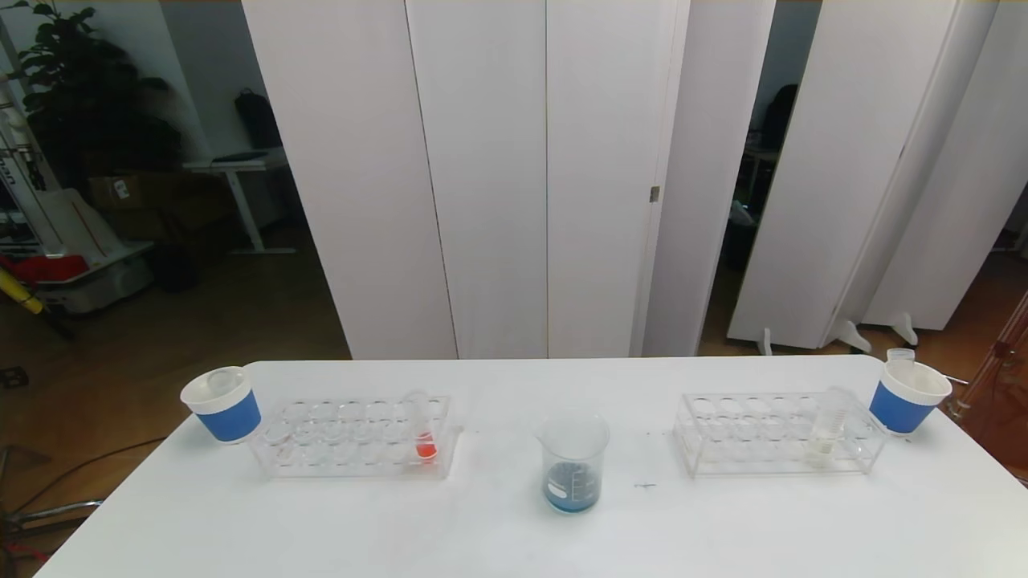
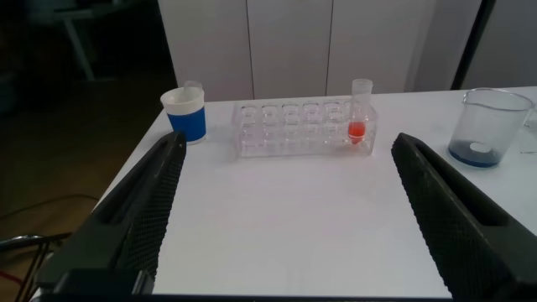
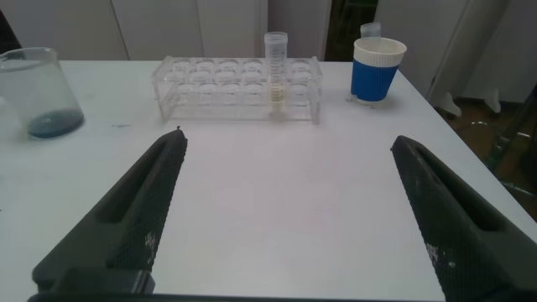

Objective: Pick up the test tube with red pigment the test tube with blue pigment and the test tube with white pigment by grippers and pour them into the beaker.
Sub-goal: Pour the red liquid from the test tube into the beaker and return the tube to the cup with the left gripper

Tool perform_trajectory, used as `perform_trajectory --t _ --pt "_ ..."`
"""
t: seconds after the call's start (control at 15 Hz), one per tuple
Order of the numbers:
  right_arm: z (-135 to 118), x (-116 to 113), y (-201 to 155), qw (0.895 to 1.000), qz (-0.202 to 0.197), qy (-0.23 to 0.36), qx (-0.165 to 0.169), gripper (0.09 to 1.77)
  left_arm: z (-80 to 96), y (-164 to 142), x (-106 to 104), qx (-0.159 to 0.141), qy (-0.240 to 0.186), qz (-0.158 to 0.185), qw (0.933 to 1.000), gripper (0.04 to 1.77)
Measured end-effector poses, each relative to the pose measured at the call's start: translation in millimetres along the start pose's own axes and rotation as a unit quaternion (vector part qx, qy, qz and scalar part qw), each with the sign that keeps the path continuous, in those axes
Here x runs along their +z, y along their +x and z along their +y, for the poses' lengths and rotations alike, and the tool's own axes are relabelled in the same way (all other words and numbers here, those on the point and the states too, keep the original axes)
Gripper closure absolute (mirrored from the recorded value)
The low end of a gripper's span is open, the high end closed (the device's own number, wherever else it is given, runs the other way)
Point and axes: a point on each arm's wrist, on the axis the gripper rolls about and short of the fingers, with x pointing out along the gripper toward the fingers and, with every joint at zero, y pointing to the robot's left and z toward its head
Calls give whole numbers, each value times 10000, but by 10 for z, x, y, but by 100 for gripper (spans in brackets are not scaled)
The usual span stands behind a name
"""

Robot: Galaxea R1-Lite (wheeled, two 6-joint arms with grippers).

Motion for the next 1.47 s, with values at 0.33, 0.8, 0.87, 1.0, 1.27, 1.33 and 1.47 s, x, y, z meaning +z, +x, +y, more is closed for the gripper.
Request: perform_trajectory --t 0.33,0.8,0.87,1.0,1.27,1.33,1.47 --pt "0 -1 0 10000 2 0 3 11 24 78 714 42 -14 -218 9998 6" --pt "0 -1 0 10000 2 0 1 11 59 856 1436 344 -48 -316 9989 6" --pt "0 -1 0 10000 2 0 -1 11 61 987 1457 360 -110 -262 9989 6" --pt "0 -1 0 10000 2 2 0 11 61 1252 1449 350 -333 1 9988 6" --pt "0 -1 0 10000 2 0 1 11 28 1726 1349 228 -558 295 9977 6" --pt "0 -1 0 10000 2 0 1 11 5 1821 1289 154 -595 371 9974 6" --pt "0 -1 0 10000 2 0 1 11 -60 1985 1132 -23 -653 527 9965 6"
